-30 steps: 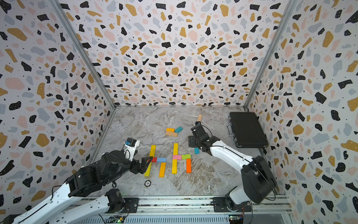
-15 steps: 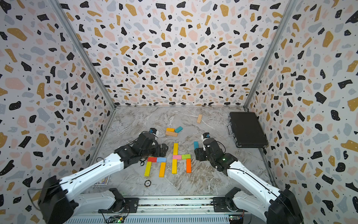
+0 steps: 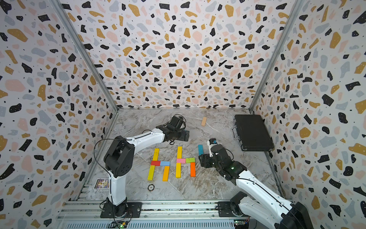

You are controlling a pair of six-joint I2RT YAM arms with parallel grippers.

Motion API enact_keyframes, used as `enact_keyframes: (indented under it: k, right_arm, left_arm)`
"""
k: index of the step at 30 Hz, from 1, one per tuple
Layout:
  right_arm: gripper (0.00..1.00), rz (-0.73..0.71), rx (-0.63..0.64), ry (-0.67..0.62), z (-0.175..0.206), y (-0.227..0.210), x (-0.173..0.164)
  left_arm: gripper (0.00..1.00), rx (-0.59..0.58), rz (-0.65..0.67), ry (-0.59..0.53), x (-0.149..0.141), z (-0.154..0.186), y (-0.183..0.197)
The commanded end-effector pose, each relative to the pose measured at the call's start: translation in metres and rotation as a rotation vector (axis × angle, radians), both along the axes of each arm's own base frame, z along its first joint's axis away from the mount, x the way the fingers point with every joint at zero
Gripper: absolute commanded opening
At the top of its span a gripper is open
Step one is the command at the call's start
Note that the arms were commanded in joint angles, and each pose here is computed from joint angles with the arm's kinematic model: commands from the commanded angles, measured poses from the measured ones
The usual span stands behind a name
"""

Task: Assemble the letter h with building blocks
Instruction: Pick up the building block from the center of the board.

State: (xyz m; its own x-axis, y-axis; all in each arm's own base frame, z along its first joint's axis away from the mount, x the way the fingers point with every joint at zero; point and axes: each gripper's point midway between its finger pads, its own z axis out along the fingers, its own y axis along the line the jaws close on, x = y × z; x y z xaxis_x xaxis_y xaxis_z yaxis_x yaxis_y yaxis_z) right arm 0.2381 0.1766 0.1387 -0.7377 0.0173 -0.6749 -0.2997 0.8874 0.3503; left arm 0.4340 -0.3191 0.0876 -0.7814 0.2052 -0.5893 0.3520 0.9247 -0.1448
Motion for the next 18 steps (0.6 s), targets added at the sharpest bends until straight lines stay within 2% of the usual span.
enact_keyframes:
  k: [1, 9, 14, 18]
  right_arm:
    - [0.73, 0.007, 0.026, -0.001, 0.003, 0.003, -0.001]
    - [0.73, 0.010, 0.025, 0.008, 0.000, 0.005, -0.001]
    - [0.73, 0.010, 0.025, 0.014, -0.001, 0.007, 0.001]
    - [0.73, 0.009, 0.018, 0.021, -0.003, 0.006, 0.001]
  left_arm:
    - [0.96, 0.081, -0.077, -0.005, 0.017, -0.005, 0.008]
    - [0.94, 0.200, -0.181, 0.029, 0.039, -0.031, 0.015]
    - [0.94, 0.214, -0.218, 0.026, 0.048, -0.036, 0.008]
    - [0.89, 0.216, -0.245, 0.042, 0.052, -0.042, 0.001]
